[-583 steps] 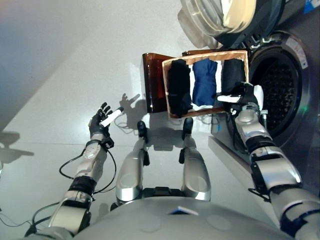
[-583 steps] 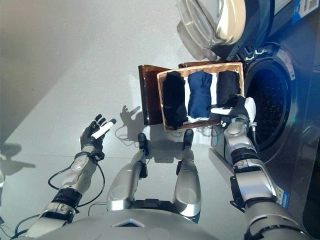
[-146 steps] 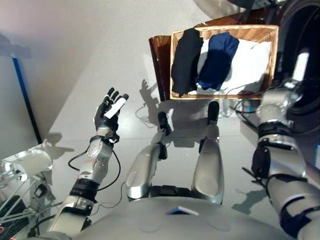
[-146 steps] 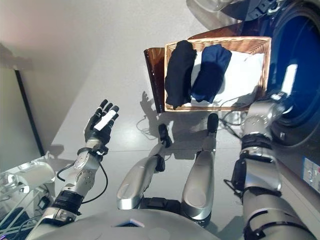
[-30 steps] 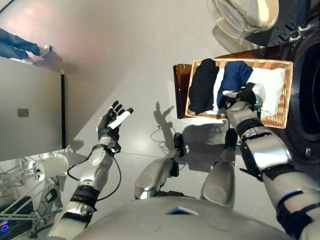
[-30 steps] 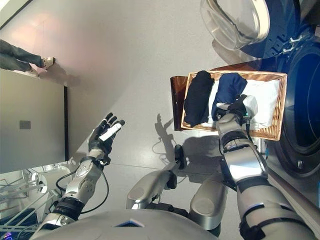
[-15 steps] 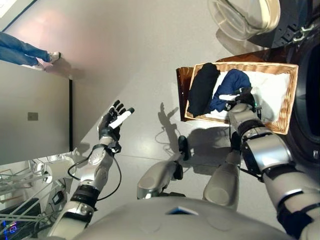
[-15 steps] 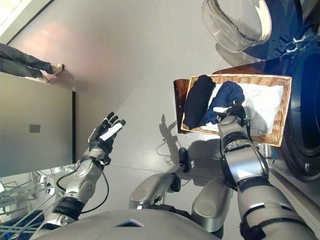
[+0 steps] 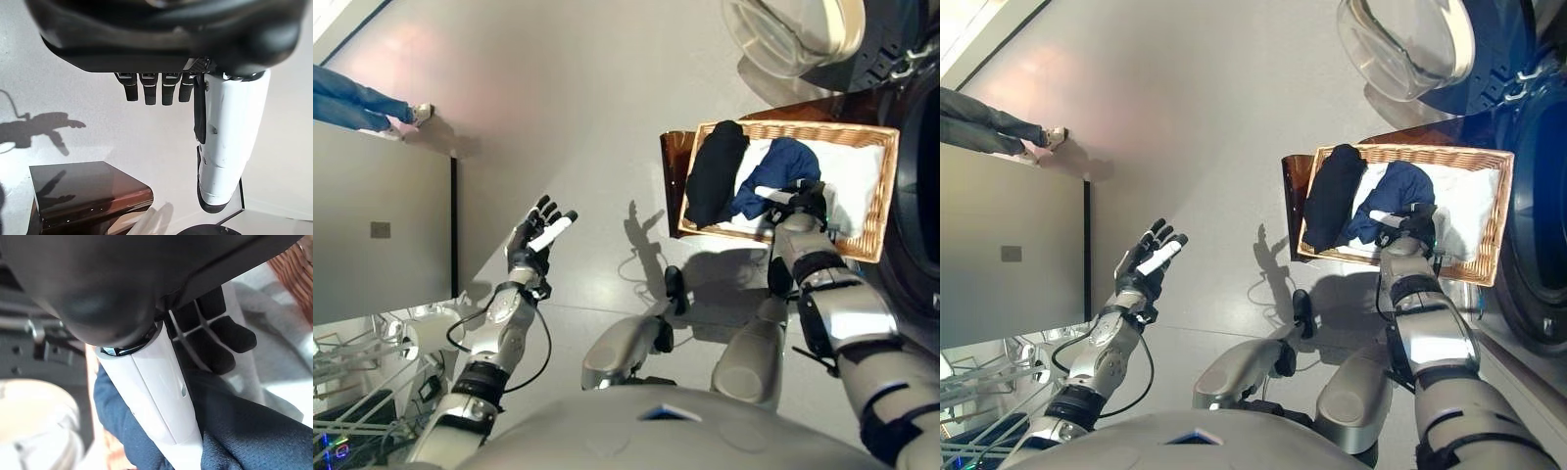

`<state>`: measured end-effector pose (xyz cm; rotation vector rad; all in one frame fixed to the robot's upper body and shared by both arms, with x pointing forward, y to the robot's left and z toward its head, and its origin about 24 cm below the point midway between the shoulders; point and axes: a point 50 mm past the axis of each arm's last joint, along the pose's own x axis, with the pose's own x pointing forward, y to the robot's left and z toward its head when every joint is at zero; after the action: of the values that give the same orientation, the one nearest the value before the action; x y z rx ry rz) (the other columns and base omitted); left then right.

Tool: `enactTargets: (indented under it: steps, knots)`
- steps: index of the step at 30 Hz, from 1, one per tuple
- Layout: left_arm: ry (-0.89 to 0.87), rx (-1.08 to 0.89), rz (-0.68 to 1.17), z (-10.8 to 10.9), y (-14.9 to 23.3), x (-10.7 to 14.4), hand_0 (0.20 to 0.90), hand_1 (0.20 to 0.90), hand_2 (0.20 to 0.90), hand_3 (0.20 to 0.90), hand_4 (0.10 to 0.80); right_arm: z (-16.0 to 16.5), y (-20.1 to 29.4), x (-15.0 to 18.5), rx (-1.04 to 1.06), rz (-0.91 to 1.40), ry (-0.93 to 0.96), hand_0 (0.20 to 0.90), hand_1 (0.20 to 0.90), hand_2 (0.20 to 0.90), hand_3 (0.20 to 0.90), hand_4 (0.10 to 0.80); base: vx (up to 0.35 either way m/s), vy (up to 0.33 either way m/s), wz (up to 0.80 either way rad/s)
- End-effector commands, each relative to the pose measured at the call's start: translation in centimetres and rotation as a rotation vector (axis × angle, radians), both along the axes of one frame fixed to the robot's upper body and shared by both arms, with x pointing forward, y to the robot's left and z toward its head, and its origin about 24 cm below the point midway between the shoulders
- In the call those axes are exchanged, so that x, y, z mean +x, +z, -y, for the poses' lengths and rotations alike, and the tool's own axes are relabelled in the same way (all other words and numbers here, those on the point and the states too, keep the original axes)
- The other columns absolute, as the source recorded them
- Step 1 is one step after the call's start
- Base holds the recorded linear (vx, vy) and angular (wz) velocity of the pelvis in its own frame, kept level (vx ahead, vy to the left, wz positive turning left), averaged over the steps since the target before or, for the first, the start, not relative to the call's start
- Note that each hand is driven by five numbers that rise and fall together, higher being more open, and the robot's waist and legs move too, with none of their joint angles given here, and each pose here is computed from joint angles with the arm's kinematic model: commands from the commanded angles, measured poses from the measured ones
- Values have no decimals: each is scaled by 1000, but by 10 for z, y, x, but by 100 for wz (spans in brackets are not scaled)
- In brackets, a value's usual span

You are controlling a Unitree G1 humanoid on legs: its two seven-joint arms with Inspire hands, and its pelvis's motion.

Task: Pick up the clothes and place them into the washing machine

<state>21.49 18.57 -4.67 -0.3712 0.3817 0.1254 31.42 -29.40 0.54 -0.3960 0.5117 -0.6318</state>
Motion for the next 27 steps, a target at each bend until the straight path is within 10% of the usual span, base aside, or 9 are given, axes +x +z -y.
enactTargets:
  steps: [1, 27]
  knots:
    - [53, 58, 145, -16, 28, 23, 900, 900, 900, 900, 800, 4, 42, 18, -58, 234, -3, 200, 200, 200, 200, 300, -9, -17, -12]
    - [125, -61, 190, -17, 28, 19, 900, 900, 900, 900, 800, 21, 16, -19, 845, 929, -482, 200, 200, 200, 200, 300, 1, -9, -4]
